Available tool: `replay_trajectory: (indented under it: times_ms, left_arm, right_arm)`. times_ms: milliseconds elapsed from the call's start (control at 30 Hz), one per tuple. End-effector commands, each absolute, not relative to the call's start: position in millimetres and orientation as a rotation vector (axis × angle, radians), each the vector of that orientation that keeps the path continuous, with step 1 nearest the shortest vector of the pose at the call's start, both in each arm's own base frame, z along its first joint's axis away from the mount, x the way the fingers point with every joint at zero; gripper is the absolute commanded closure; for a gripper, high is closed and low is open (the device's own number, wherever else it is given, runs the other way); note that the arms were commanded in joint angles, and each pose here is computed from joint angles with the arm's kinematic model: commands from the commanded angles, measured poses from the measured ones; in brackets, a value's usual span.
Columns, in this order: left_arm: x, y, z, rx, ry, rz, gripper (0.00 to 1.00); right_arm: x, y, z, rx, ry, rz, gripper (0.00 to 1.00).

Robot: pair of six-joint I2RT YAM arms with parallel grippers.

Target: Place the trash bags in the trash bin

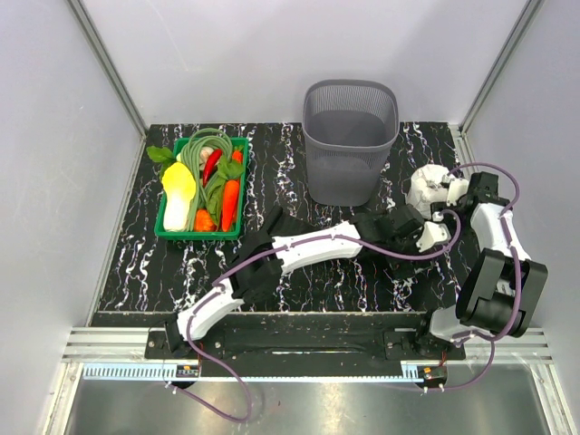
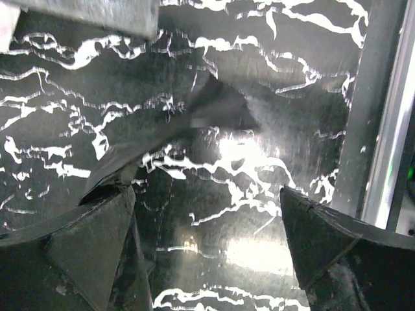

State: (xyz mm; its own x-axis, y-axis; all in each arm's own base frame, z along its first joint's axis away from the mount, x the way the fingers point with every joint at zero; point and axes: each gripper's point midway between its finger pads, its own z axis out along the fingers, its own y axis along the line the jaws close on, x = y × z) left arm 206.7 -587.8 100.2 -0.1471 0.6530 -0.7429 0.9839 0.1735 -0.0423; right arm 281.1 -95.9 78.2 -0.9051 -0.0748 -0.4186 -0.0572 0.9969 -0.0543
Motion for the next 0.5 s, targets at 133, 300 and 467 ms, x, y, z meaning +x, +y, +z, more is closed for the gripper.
replay_trajectory:
  times_ms: [133,300,467]
  left_arm:
    - [247.2,-556.3,179.4,1.446,1.769,-0.673,0.01]
    - [278.3,-548.6,168.5,1.413,1.813,-0.637,0.01]
    - [310.1,-551.6,162.0,1.368,1.811,-0.601,0.01]
  right_arm:
    - [300.3,-97.5,90.4,-0.115,2.671,-0.022,0.27]
    - [308.2,-98.3,97.3,-0.114,2.678,-0.002,0.27]
    - [313.4,-99.6,100.9,-0.094,2.687,0.007,0.27]
